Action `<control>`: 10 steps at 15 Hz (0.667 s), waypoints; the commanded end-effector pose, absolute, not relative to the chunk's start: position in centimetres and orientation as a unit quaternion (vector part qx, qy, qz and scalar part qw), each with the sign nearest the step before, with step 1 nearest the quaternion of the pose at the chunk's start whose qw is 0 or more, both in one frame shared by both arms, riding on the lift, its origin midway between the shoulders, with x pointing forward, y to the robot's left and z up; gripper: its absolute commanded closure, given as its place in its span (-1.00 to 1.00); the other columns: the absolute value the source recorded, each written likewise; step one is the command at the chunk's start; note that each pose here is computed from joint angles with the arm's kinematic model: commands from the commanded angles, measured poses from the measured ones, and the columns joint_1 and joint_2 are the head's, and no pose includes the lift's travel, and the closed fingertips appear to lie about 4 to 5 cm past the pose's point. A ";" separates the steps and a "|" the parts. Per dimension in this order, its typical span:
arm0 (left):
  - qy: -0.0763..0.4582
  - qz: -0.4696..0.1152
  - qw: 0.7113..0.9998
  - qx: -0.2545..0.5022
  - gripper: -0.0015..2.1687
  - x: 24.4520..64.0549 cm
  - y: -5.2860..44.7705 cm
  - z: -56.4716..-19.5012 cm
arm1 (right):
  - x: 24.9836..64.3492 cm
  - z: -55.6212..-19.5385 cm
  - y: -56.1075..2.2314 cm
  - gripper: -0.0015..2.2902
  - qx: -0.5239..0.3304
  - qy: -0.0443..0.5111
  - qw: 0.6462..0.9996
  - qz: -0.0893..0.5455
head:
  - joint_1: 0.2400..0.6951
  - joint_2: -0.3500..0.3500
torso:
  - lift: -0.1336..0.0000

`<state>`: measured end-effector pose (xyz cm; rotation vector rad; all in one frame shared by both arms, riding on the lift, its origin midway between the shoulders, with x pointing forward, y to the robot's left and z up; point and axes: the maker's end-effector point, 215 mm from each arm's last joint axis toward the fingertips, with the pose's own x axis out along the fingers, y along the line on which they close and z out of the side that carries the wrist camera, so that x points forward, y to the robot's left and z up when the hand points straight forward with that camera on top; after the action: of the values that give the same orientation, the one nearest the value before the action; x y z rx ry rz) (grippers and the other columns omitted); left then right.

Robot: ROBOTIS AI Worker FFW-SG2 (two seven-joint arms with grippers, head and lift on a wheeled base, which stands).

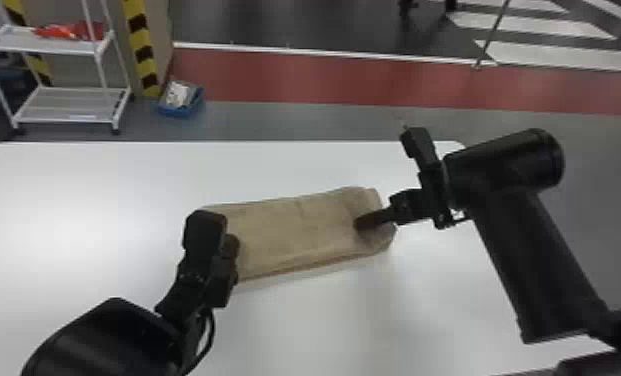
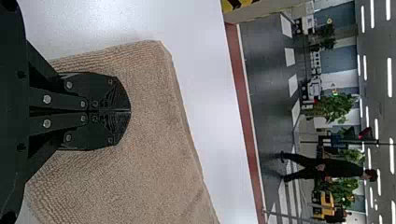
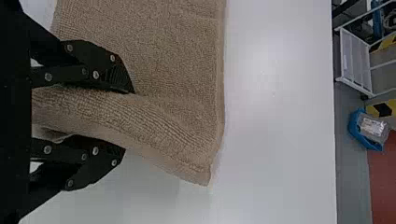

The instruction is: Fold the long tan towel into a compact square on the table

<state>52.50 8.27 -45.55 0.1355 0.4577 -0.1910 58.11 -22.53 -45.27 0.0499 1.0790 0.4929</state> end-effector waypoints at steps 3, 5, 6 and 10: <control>0.228 -0.094 0.967 0.068 0.98 52.4 8.3 -45.7 | 58.1 -43.4 -20.7 0.14 0.042 0.491 0.830 0.261 | 1.00 -0.39 | -0.86; 0.229 -0.094 0.966 0.070 0.98 52.4 8.3 -45.7 | 58.1 -42.0 -19.9 0.14 0.057 0.484 0.830 0.270 | 1.00 -0.36 | -0.86; 0.233 -0.094 0.965 0.072 0.98 52.3 8.4 -46.0 | 58.1 -40.8 -19.2 0.14 0.065 0.475 0.831 0.281 | 1.00 -0.35 | -0.86; 0.231 -0.097 0.965 0.072 0.98 52.3 7.9 -45.8 | 58.0 -37.7 -17.9 0.14 0.089 0.465 0.830 0.296 | 1.00 -0.30 | -0.86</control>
<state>52.24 8.19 -45.91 0.1462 0.4696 -0.1934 57.99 -18.37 -38.84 0.1737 0.9930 0.6152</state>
